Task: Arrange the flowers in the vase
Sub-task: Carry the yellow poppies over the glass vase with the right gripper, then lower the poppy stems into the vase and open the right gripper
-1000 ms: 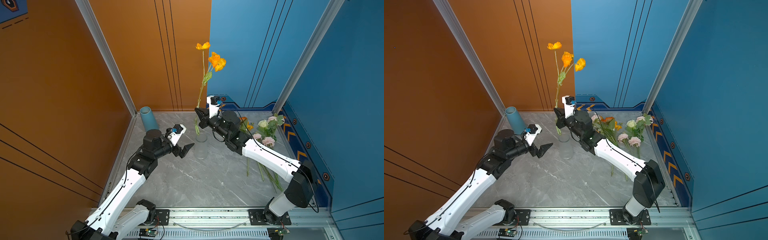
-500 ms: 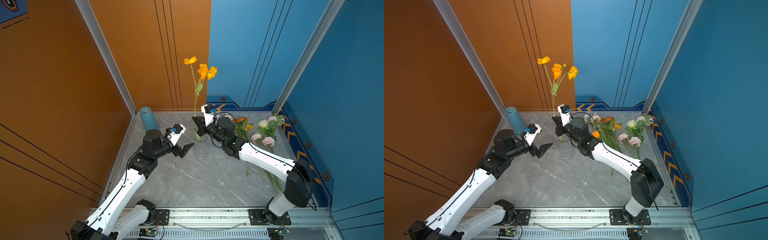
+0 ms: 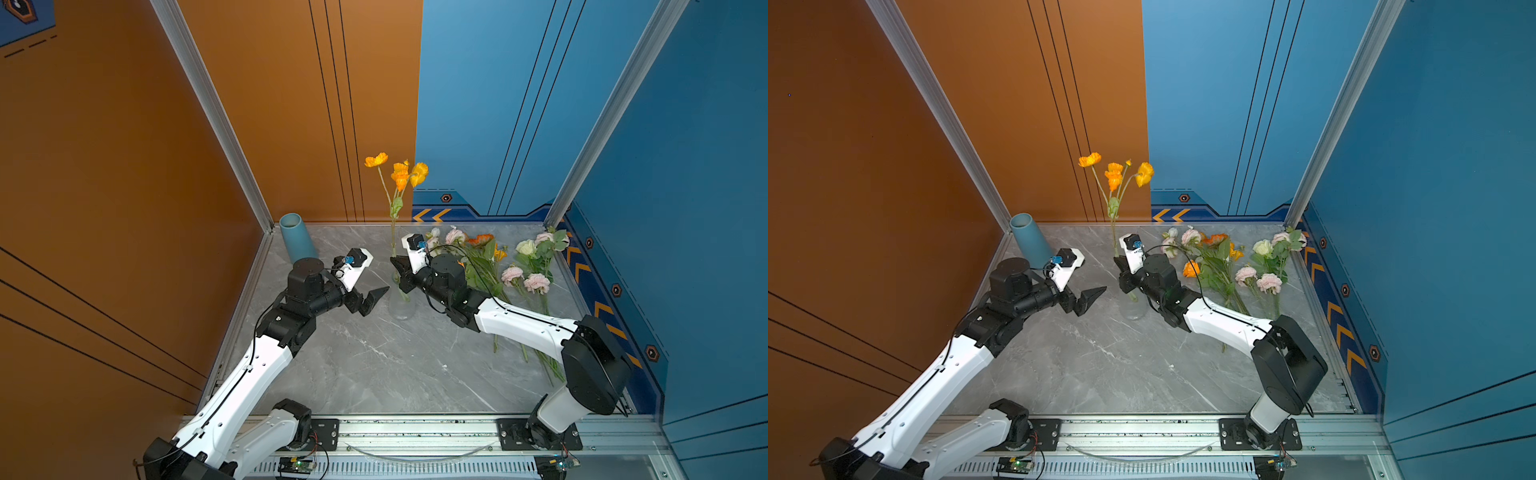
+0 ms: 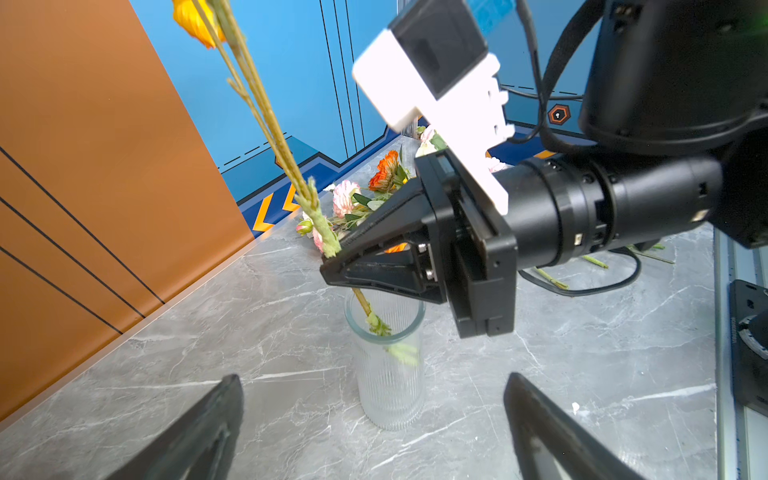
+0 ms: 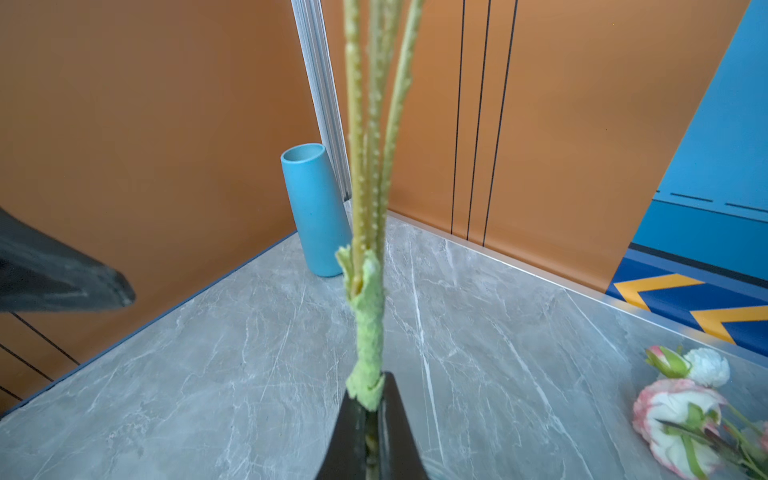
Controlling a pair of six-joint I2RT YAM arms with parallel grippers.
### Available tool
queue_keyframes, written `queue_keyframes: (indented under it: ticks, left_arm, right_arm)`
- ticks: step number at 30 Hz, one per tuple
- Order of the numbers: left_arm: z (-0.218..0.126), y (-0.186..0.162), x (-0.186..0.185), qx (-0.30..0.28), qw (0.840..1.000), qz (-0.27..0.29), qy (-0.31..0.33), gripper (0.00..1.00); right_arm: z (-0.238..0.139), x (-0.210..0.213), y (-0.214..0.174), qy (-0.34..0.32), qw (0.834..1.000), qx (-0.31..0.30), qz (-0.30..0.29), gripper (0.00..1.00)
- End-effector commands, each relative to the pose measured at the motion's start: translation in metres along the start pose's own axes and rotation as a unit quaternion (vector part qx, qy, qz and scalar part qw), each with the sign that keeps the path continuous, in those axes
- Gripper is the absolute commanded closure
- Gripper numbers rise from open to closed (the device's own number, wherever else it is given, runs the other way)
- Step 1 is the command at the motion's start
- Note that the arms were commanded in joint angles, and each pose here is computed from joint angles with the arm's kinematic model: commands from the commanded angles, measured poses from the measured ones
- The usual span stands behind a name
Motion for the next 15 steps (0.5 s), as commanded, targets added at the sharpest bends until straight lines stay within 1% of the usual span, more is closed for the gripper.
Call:
queue_keyframes:
  ticks: [1,5,15]
  left_arm:
    - [0.001,-0.001,-0.002,-0.003,1.0,-0.008,-0.017,0.02]
    - [0.003,-0.001,-0.002,-0.001,1.0,-0.01,-0.018,0.02]
    - [0.004,-0.003,-0.002,0.001,1.0,-0.011,-0.02,0.02]
  right_arm:
    - [-0.005,-0.002,0.0,-0.013,1.0,-0.013,-0.007,1.0]
    - [-0.006,-0.003,-0.015,-0.018,1.0,-0.001,-0.008,0.99]
    - [-0.002,-0.002,-0.023,-0.014,1.0,0.006,-0.002,0.85]
Point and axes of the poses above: each gripper's point midway between its finger pads, its own z axis out along the fingers, its own x axis along the line the jaws close on, y = z × x, the point moved 5 cm from there along -z, back along the fingers, and after that the axes turned 6 degrees about -z, right-handed, at the moved point
